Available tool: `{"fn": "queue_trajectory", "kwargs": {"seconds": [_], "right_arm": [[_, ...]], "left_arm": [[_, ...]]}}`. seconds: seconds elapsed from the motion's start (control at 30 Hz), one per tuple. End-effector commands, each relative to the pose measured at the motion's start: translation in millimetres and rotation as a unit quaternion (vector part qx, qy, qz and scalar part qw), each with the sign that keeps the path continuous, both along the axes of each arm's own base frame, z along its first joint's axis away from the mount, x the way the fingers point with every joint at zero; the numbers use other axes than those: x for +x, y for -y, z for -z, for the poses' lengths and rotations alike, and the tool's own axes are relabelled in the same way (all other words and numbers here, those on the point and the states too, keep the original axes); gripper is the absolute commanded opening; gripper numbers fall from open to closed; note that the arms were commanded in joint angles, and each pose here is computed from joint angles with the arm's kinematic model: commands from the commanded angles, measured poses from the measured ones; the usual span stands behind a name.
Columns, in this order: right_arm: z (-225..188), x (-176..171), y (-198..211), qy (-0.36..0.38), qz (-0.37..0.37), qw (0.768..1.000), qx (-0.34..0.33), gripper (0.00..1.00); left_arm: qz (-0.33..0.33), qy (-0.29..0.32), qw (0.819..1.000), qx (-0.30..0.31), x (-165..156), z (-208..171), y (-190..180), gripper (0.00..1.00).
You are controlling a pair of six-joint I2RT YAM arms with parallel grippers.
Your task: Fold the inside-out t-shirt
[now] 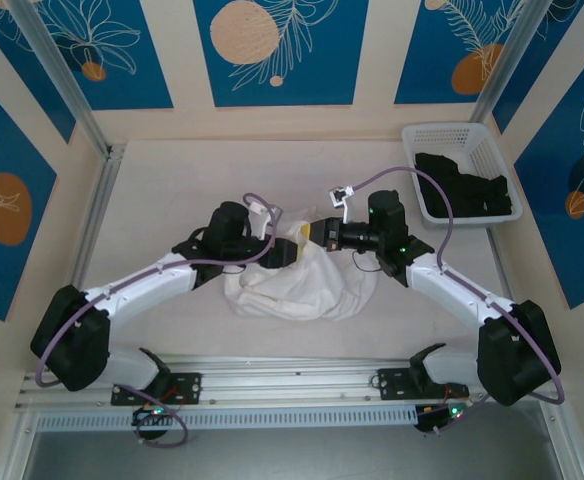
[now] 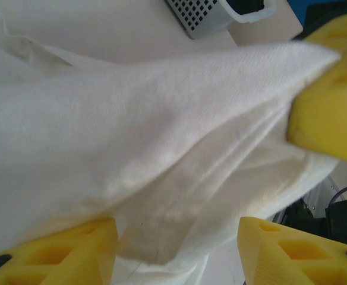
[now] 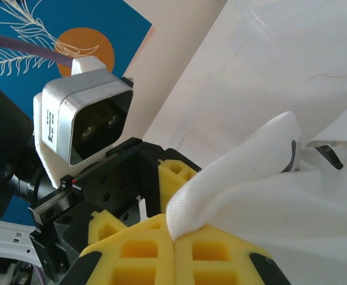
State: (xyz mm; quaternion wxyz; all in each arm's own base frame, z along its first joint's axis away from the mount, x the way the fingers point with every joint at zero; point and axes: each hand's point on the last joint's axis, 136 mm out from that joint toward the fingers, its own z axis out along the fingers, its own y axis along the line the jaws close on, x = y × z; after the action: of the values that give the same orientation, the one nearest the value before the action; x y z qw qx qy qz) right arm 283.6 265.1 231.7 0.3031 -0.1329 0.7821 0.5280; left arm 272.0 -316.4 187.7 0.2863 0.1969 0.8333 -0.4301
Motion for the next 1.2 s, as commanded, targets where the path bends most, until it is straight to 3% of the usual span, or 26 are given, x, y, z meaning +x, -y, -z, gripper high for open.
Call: {"fn": "queue_trajectory", "kwargs": {"seconds": [0.0, 0.07, 0.23, 0.4, 0.67, 0.77, 0.83, 0.93, 1.0, 1.17], "right_arm": [[-6, -6, 3, 0.007, -0.004, 1.0, 0.011, 0.0], [-7, -5, 4, 0.009, -0.003, 1.0, 0.011, 0.0], [-5, -2, 9, 0.016, 0.01, 1.0, 0.001, 0.0], [-15, 0, 7, 0.029, 0.01, 0.999, 0.009, 0.0], [-17, -1, 4, 0.059, 0.015, 0.997, -0.036, 0.0], [-11, -1, 4, 0.078, 0.031, 0.992, -0.093, 0.13], [0, 8, 19, 0.081, 0.086, 0.976, -0.185, 0.23], [-5, 11, 43, 0.132, 0.159, 0.93, -0.304, 0.31], [-20, -2, 38, 0.19, 0.153, 0.921, -0.303, 0.37], [-39, -50, 10, 0.283, 0.083, 0.932, -0.212, 0.48]], "left_arm": [[0.013, 0.019, 0.999, -0.023, 6, -20, 11, 0.5], [0.013, 0.02, 0.999, -0.024, 6, -21, 12, 0.45], [0.009, 0.035, 0.999, -0.023, 6, -29, 7, 0.19], [0.01, 0.052, 0.999, -0.009, 2, -38, 1, 0.0], [0.004, 0.077, 0.997, 0.018, -6, -60, -15, 0.0], [-0.006, 0.079, 0.997, 0.019, -9, -76, -22, 0.0], [-0.012, 0.079, 0.997, 0.012, -12, -95, -25, 0.0], [-0.022, 0.079, 0.997, -0.008, -18, -122, -27, 0.0], [-0.027, 0.083, 0.996, -0.011, -20, -133, -29, 0.0], [-0.057, 0.084, 0.995, 0.023, -15, -131, -39, 0.0]]}}
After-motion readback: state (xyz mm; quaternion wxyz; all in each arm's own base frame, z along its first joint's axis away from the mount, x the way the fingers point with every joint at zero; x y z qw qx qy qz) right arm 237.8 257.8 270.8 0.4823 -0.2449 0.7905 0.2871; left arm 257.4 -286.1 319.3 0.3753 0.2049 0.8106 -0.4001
